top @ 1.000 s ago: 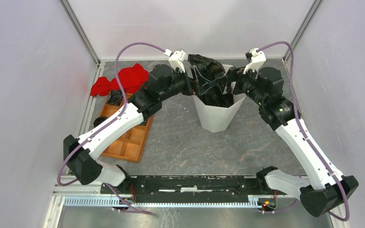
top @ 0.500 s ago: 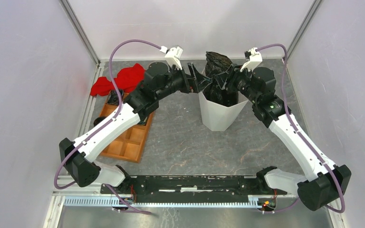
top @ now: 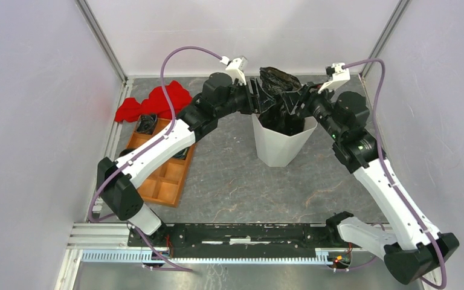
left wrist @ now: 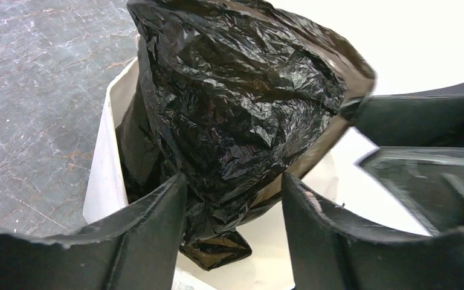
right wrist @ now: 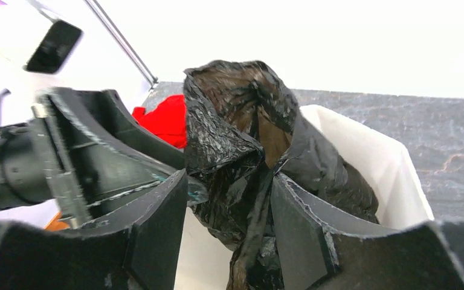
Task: Put the trash bags into the trash bin
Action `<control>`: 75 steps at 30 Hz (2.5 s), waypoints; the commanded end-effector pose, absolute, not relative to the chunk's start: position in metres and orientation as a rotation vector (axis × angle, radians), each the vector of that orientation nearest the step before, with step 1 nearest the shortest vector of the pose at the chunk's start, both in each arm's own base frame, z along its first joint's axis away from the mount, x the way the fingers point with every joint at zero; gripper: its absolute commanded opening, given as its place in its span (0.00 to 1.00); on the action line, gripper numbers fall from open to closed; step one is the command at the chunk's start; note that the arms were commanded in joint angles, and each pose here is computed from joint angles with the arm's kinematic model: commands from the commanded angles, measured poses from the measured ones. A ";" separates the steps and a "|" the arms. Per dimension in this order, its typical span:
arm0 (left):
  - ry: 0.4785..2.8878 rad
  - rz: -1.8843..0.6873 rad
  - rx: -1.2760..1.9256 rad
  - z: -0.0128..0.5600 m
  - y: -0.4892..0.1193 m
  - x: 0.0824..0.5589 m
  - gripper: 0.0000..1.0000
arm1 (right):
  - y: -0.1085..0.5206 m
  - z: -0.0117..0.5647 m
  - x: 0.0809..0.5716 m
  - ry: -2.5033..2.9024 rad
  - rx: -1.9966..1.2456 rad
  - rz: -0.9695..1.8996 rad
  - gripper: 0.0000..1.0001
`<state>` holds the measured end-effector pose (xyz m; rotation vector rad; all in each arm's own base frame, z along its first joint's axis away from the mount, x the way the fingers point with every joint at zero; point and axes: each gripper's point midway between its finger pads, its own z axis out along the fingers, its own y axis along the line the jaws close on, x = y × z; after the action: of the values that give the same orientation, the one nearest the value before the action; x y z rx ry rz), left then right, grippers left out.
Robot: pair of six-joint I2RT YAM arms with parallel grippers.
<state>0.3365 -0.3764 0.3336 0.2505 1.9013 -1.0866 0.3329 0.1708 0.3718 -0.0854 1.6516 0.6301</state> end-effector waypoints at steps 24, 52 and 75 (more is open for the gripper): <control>1.722 -1.479 0.054 0.365 -0.327 0.346 0.02 | 0.100 0.379 0.315 1.805 -0.130 0.161 0.98; 1.791 -1.418 0.045 0.341 -0.323 0.362 0.05 | 0.152 0.391 0.326 1.806 0.235 0.751 0.00; 1.729 -1.180 0.185 0.410 -0.304 0.286 0.82 | 0.122 0.441 0.288 1.708 0.330 0.857 0.00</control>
<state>0.2848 -0.2846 0.3946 0.1525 1.7689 -1.2262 0.2909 0.1280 0.4246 0.3440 1.7687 0.8819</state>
